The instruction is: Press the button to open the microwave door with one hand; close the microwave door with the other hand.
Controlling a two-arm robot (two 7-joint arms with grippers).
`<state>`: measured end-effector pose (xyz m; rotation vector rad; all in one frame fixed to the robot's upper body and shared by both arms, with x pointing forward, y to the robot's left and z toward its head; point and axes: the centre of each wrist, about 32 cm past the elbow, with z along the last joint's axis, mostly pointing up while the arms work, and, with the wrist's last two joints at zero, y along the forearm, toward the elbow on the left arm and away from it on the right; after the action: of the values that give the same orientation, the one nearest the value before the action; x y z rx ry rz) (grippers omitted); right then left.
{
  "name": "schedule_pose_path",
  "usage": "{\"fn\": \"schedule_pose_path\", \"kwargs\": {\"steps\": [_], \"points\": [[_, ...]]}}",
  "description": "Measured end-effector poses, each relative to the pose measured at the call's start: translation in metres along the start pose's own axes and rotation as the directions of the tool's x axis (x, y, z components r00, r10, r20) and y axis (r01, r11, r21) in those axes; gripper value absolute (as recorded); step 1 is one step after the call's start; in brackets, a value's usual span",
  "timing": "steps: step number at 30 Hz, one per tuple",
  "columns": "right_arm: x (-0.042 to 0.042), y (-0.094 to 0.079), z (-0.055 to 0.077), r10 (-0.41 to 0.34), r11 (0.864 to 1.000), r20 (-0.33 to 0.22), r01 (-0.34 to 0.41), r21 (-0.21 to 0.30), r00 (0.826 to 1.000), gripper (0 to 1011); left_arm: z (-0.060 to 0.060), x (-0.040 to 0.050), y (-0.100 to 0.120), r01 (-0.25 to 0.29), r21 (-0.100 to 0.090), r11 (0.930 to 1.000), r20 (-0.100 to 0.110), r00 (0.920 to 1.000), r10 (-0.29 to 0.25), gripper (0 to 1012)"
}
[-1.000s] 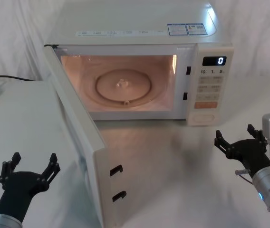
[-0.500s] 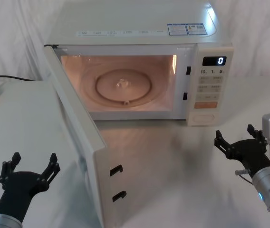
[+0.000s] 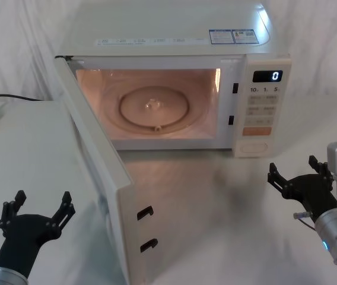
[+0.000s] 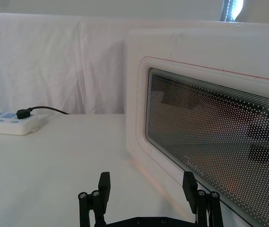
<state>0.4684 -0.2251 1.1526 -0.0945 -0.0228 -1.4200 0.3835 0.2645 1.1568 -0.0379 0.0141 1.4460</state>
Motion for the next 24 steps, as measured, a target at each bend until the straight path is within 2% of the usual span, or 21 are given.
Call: {"fn": "schedule_pose_path", "kwargs": {"steps": [24], "points": [[0.0000,0.0000,-0.0001,0.000,1.000,0.000,0.000,0.000,1.000,1002,0.0000,0.0000,0.0000,0.000,0.000,1.0000,0.000,1.0000,0.000,1001]]}}
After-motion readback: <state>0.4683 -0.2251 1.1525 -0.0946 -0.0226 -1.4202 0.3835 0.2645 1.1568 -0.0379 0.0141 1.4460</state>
